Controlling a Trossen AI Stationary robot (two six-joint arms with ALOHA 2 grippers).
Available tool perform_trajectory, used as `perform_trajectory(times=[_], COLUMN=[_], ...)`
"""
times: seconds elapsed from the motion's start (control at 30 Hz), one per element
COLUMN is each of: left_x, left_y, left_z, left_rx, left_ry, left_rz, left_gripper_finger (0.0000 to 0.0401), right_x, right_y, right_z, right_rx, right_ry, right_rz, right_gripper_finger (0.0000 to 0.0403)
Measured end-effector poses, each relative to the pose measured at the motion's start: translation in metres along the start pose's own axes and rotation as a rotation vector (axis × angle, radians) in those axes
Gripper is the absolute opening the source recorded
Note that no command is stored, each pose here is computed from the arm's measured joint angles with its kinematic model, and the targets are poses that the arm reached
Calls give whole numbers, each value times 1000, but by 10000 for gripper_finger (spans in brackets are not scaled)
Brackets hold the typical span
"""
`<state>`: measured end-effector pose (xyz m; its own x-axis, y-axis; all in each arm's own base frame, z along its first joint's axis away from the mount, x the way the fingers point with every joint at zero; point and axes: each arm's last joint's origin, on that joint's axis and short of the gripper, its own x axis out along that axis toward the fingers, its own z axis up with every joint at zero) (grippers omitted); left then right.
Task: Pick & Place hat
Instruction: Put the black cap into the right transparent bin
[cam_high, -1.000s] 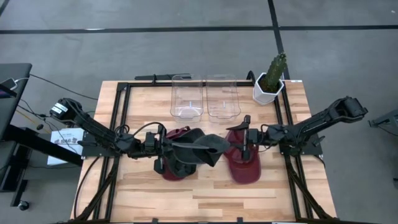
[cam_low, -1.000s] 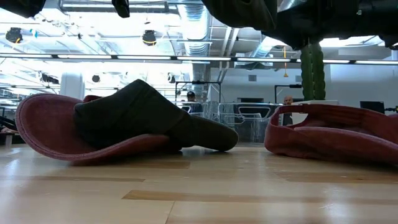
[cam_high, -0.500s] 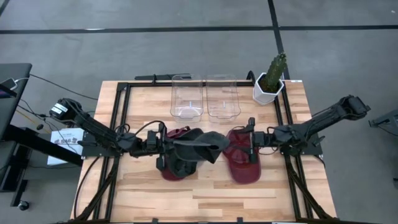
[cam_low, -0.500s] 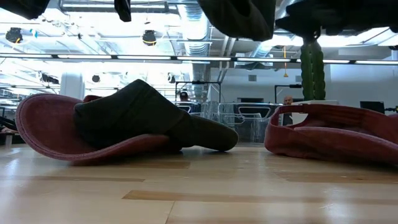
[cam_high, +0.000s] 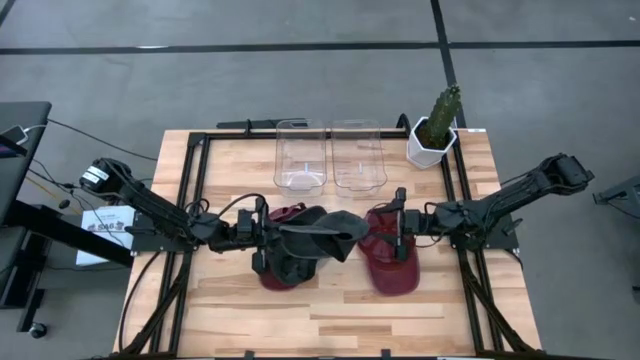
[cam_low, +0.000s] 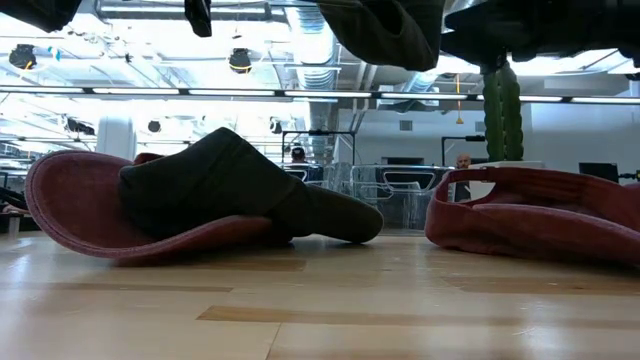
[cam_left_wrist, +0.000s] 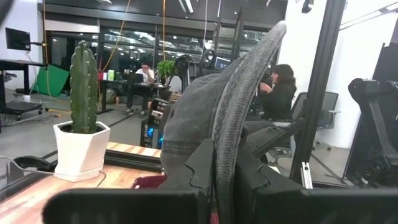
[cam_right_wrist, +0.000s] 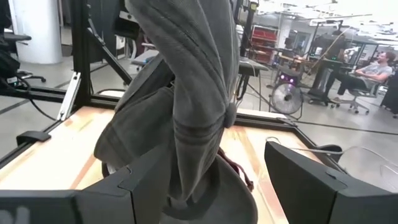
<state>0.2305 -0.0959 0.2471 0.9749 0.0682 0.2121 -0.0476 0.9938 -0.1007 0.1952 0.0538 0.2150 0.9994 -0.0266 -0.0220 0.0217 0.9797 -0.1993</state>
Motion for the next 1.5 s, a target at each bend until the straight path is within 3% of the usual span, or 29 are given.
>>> perform_trajectory(times=[1.03, 1.2, 1.37, 1.5], left_x=[0, 0, 0, 0], left_y=[0, 0, 0, 0], left_z=[0, 0, 0, 0], left_rx=[1, 1, 1, 2], left_ry=[2, 2, 2, 4], left_rz=[0, 0, 0, 0], left_gripper_finger=[26, 26, 26, 26], right_x=[23, 24, 25, 24], right_y=[6, 6, 6, 6], right_z=[-4, -3, -1, 1], right_rx=[14, 11, 11, 0], right_ry=[-106, -96, -101, -109], right_rz=[-32, -30, -31, -45], right_gripper_finger=[242, 174, 36, 21])
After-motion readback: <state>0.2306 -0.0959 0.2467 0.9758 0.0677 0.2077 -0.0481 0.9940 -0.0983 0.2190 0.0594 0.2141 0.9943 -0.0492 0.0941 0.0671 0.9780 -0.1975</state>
